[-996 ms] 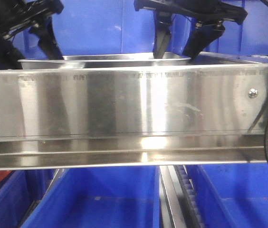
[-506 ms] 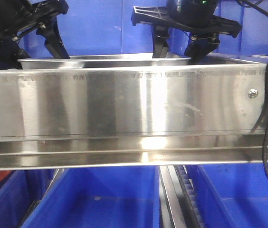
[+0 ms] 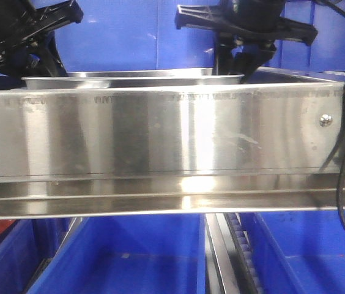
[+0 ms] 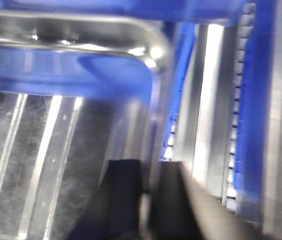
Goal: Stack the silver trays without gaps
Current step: 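Lower both grippers and grasp the silver tray's opposite rims, then lift the silver tray with both grippers and pull it off the shelf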
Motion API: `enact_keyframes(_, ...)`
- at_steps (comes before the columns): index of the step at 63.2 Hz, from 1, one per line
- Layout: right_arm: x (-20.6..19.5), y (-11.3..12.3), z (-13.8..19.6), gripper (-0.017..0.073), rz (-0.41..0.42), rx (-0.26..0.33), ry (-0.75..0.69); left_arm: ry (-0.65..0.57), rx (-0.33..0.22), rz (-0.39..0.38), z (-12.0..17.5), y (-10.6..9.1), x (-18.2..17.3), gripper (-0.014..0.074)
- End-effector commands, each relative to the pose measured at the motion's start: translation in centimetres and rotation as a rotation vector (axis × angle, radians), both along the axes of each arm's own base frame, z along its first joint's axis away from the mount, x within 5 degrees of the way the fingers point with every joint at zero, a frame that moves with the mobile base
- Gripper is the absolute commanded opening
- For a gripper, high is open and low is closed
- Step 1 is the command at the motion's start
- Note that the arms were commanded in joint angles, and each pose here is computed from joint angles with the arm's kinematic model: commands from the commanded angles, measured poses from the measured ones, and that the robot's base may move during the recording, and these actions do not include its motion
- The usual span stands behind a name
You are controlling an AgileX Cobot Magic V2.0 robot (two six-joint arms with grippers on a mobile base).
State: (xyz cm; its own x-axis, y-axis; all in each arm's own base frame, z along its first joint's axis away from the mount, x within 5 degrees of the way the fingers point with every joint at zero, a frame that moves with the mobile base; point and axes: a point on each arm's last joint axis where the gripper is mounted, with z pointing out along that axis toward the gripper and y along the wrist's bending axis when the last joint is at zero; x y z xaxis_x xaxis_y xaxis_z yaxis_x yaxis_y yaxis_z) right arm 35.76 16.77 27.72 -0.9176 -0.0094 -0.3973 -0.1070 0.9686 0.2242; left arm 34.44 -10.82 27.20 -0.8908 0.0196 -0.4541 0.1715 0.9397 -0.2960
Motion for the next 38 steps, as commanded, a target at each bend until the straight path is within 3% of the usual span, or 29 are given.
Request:
enact_keyframes(1,-0.3,0.1,-0.2,-0.0076,0.023,-0.017,0.025,0.014,-0.029,-0.007,0.3,-0.4,-0.2,-0.0017)
enact_keyframes(16,-1.1,0.0,2.2,-0.0078,0.042,-0.023,-0.069,-0.008,-0.030,-0.007,1.6,-0.3,-0.9,-0.0017)
enact_keyframes(31,-2.6,-0.5,5.7,-0.0078,0.041,-0.031,-0.197,-0.176,-0.073,0.022,5.7,0.2,-2.3,-0.0017)
enact_keyframes(38,-3.4,-0.5,7.4,-0.0078,0.049,-0.003,-0.263,-0.242,-0.088,0.025,7.7,0.5,-3.4,-0.0017)
